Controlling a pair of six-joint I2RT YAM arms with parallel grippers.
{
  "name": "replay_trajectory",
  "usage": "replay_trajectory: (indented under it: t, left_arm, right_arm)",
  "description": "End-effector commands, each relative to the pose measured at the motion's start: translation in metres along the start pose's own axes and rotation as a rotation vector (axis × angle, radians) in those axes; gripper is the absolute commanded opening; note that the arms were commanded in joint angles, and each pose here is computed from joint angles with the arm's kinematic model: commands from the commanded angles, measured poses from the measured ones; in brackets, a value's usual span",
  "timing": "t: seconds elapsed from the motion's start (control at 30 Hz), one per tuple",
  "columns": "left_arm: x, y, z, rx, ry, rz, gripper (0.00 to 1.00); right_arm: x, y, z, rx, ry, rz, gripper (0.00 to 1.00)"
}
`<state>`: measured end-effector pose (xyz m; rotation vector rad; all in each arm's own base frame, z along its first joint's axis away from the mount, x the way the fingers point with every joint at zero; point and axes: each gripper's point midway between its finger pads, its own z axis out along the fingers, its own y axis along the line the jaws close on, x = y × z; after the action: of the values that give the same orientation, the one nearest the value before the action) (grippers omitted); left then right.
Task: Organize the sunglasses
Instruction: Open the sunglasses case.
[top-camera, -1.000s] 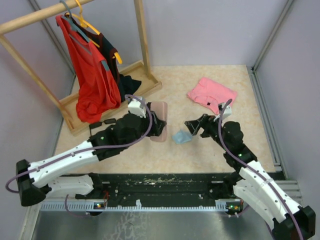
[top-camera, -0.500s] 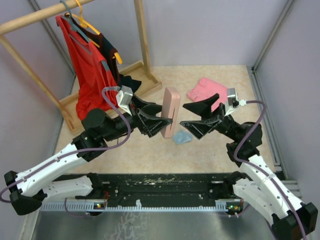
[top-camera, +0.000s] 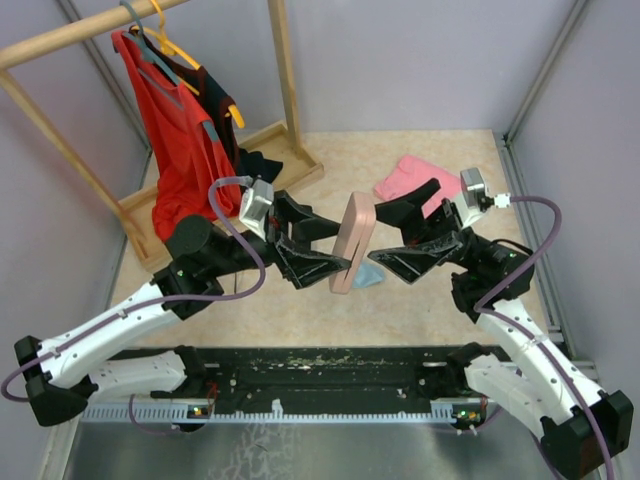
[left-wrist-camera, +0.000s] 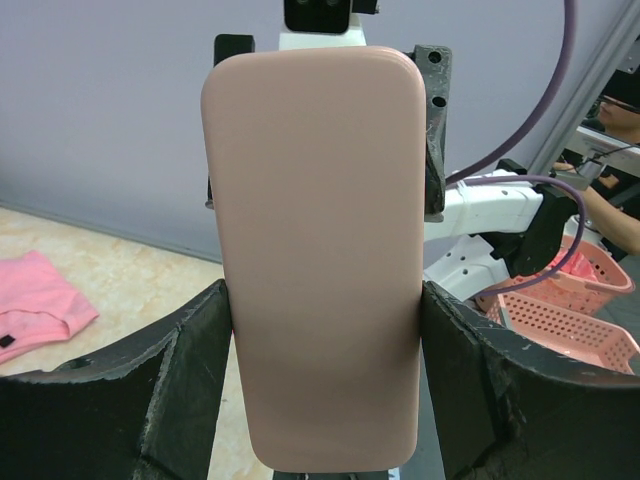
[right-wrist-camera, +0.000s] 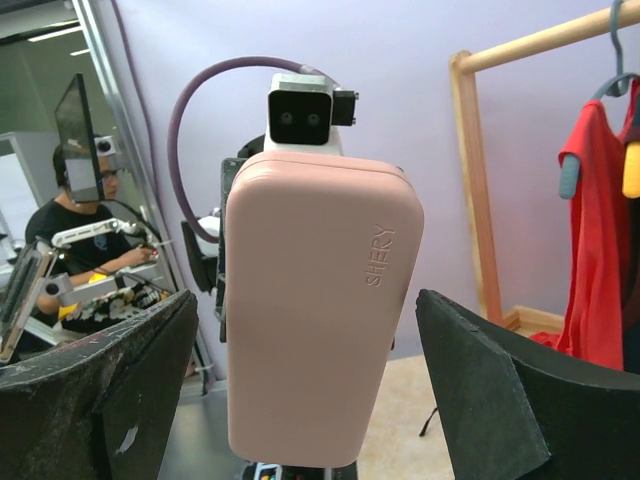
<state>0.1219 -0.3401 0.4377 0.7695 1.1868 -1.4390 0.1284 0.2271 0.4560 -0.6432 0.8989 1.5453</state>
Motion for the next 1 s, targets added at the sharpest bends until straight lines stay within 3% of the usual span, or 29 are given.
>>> replay_trajectory:
  t: [0.0,0.2,0.6,0.87,0.97]
  left_arm:
    - [-0.032,-0.022,0.006,0.102,-0.080,0.063,0.01]
    - [-0.030,-0.016,0.013,0.091,-0.075,0.048,0.01]
    - [-0.034,-0.013,0.015,0.066,-0.086,0.045,0.01]
    - [-0.032,-0.003,0.013,0.012,-0.084,0.051,0.01]
    - [-0.032,0.012,0.011,-0.075,-0.077,0.071,0.01]
  right_arm:
    - [-0.012,0.025,0.005,-0.090,-0.002,-0.034,0.90]
    - [-0.002,0.033,0.008,-0.131,0.040,-0.006,0.90]
    - [0.004,0.018,0.008,-0.045,0.058,0.009,0.79]
    - [0.006,0.011,0.007,-0.014,0.055,0.021,0.53]
    - [0.009,-0.001,0.007,0.048,0.067,0.007,0.50]
